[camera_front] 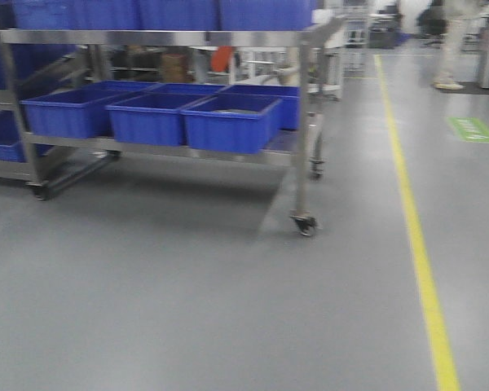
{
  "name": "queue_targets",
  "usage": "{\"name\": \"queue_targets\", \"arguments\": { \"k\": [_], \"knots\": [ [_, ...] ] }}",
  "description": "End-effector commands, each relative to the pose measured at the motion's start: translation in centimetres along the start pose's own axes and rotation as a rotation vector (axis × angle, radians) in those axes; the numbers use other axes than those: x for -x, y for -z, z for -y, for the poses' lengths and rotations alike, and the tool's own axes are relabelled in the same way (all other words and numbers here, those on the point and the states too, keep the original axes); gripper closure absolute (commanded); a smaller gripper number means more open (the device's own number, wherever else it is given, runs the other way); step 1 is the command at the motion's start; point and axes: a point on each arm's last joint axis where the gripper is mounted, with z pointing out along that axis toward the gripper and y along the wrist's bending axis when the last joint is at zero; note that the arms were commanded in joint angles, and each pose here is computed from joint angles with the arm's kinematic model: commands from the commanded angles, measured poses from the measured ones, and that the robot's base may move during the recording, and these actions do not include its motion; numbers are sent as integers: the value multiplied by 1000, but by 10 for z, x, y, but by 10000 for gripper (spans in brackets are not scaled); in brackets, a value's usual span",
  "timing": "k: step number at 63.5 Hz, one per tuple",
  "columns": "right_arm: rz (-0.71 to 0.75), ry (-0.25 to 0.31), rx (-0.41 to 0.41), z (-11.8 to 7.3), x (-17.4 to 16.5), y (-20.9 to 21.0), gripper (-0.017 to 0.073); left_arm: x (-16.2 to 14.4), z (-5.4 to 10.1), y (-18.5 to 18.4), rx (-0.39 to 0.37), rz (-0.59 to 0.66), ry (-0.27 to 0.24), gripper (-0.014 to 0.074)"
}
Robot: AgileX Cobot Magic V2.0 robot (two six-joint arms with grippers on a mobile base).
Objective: Pick and sort blue part to right shelf
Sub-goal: 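Drive the base away from the steel table past the bin racks, then turn and drive the base up to the shelf of blue bins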
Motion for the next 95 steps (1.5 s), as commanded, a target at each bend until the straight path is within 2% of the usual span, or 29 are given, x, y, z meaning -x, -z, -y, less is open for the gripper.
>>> {"name": "queue_targets", "arguments": {
  "k": [1, 95],
  "knots": [
    [113, 16, 2, -1, 18, 1, 169, 17, -1, 2, 12, 111, 7, 241],
    [113, 16, 2, -1, 18, 1, 169, 17, -1, 2, 15, 111, 7, 241]
  ]
}}
